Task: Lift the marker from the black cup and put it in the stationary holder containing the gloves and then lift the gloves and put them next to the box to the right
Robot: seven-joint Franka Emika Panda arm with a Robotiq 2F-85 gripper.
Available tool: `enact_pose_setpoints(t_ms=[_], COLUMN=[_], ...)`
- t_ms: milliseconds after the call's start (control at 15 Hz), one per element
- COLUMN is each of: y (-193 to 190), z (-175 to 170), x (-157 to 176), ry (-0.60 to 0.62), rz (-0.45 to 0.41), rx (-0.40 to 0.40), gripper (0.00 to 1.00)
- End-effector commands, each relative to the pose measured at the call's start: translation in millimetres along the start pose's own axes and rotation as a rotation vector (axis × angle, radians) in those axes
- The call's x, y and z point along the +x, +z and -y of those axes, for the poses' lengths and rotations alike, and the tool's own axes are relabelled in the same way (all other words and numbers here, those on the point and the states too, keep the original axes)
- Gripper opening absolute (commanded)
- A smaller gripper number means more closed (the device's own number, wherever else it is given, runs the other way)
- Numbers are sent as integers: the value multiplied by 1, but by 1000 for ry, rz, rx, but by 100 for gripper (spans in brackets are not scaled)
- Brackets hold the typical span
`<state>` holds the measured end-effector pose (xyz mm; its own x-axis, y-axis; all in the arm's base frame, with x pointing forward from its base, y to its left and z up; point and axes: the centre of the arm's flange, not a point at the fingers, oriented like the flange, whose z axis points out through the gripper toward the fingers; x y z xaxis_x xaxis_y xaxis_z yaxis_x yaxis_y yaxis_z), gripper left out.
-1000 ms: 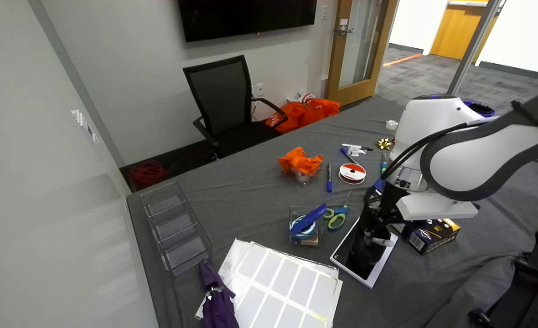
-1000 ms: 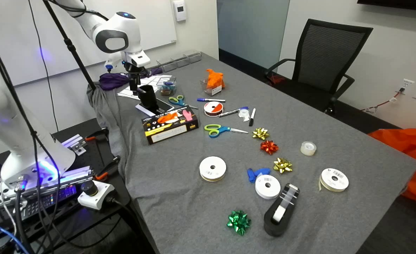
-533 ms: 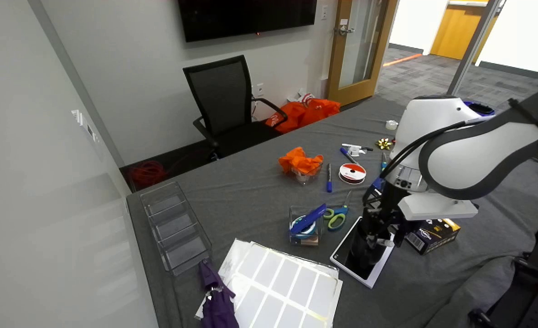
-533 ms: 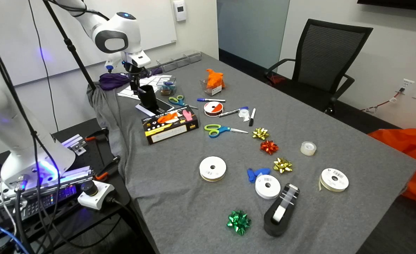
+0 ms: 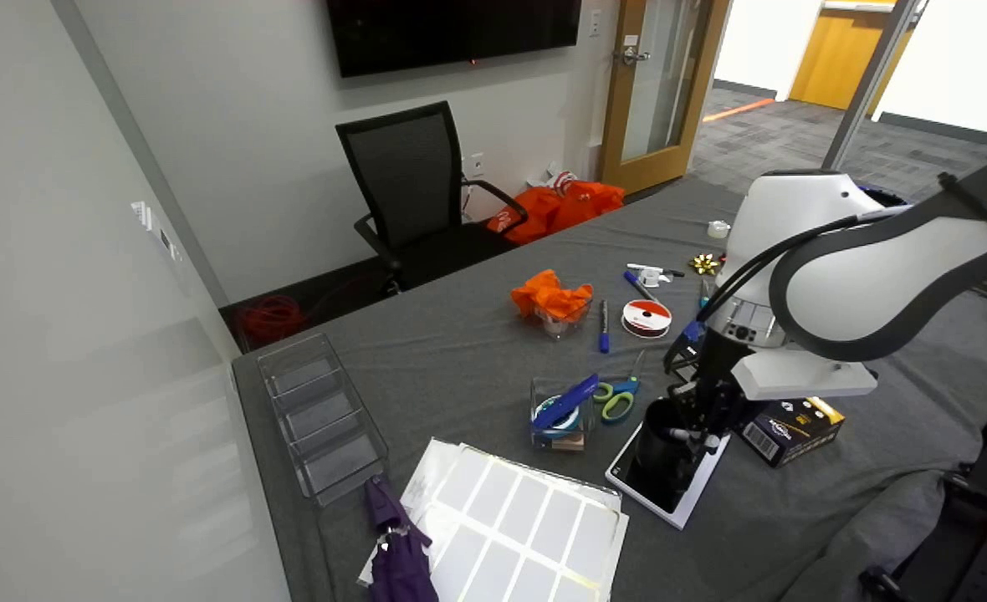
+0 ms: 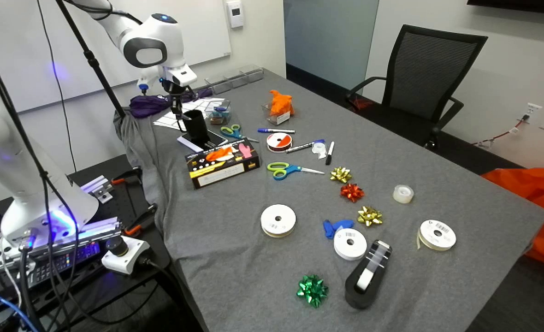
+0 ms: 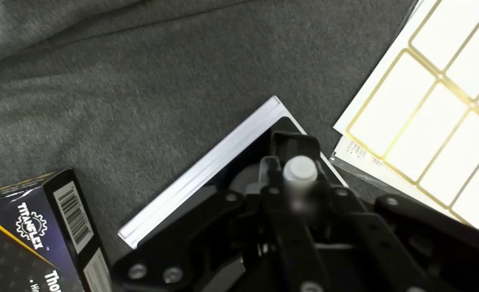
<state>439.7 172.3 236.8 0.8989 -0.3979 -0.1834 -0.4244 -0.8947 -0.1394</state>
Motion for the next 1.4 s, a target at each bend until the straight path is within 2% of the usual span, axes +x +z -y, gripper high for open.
enact_pose_setpoints(t_ms=[0,200,400,800,1067,1333], y=[3,-7,-28,-82,-106,-136], z=[-6,-12,-17,-14,-13,1], x=[-2,-10,-27,-64,-78,-83], ry=[-17,-26,-22,-23,-34,-42], rz=[13,39,106,214,230,205], rx=[10,11,26,102,130,222], gripper=[4,4,4,4,4,4])
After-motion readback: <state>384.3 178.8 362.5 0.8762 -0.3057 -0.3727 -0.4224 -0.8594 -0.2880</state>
